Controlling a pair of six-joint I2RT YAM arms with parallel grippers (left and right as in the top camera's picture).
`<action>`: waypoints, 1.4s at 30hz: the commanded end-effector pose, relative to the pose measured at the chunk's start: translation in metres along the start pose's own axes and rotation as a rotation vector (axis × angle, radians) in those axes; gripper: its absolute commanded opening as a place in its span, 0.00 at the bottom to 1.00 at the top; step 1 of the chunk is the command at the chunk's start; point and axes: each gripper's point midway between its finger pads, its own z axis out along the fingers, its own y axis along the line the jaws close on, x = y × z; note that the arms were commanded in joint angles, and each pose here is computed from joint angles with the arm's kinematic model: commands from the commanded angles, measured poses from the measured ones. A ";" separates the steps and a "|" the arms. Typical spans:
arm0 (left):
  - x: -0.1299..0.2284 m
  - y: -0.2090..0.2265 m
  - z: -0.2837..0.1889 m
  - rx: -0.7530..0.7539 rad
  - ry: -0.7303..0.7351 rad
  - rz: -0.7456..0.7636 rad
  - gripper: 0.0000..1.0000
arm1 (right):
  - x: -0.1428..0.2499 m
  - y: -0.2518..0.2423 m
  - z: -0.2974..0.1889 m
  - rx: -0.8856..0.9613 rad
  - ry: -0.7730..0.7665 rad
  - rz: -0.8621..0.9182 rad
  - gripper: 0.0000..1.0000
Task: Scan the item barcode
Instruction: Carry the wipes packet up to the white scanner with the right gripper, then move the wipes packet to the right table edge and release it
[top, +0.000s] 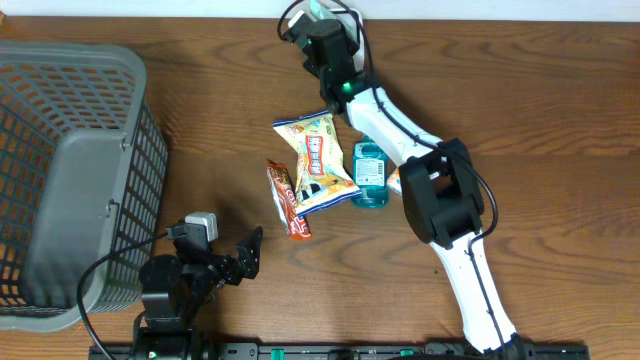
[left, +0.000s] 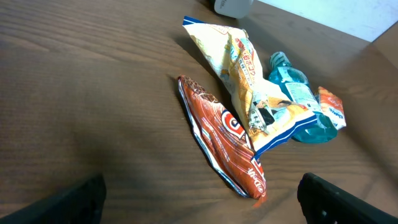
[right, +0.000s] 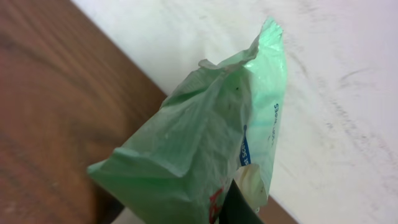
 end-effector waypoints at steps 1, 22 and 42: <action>0.012 0.001 0.002 0.003 0.039 -0.024 0.99 | -0.009 -0.022 0.003 -0.005 -0.052 0.040 0.01; 0.012 0.001 0.002 0.003 0.039 -0.024 0.98 | 0.019 -0.052 -0.025 0.048 0.156 0.137 0.01; 0.012 0.001 0.002 0.003 0.039 -0.024 0.99 | 0.292 -0.214 -0.150 0.587 0.985 0.745 0.01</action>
